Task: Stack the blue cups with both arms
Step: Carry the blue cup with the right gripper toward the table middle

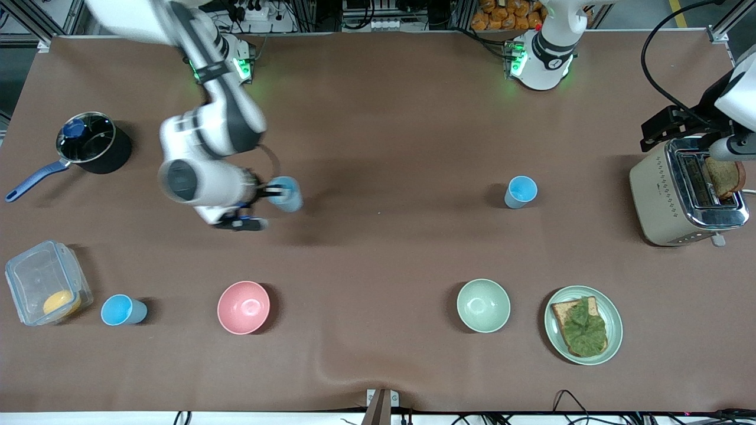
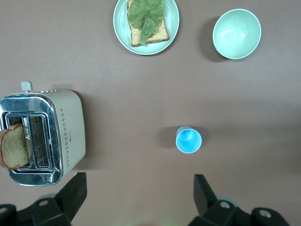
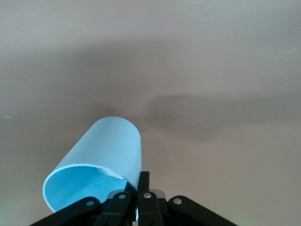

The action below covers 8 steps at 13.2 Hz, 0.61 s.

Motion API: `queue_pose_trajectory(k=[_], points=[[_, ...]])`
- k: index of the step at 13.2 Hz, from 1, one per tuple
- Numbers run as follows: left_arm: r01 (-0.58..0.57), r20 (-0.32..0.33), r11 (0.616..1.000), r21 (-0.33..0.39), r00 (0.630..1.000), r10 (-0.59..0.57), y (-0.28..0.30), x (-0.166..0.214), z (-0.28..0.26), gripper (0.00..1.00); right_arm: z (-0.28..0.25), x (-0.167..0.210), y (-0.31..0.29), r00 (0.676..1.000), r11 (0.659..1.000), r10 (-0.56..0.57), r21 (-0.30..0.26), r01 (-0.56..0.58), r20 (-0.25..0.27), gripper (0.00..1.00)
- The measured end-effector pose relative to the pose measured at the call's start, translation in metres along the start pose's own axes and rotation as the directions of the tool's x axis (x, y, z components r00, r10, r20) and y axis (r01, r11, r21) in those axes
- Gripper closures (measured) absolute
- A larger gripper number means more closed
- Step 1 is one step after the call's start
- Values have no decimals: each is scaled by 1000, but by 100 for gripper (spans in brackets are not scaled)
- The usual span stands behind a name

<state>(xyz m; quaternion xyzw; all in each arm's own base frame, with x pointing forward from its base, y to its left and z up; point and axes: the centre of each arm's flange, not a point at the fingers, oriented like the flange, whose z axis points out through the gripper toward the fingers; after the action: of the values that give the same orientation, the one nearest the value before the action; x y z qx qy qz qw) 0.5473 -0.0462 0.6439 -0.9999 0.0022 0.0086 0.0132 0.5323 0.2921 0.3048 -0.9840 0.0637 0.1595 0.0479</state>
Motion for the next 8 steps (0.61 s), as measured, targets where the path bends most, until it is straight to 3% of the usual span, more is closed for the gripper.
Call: queue_pose_trajectory(k=[4, 8], points=[[-1, 0, 1000, 0, 1000, 1, 1, 0, 0, 0, 50, -35, -148, 995, 996, 88, -20, -89, -40, 97], [-2, 0, 1000, 0, 1000, 2, 1, 0, 0, 0, 99, -50, -219, 988, 996, 74, 62, -66, -132, 97]])
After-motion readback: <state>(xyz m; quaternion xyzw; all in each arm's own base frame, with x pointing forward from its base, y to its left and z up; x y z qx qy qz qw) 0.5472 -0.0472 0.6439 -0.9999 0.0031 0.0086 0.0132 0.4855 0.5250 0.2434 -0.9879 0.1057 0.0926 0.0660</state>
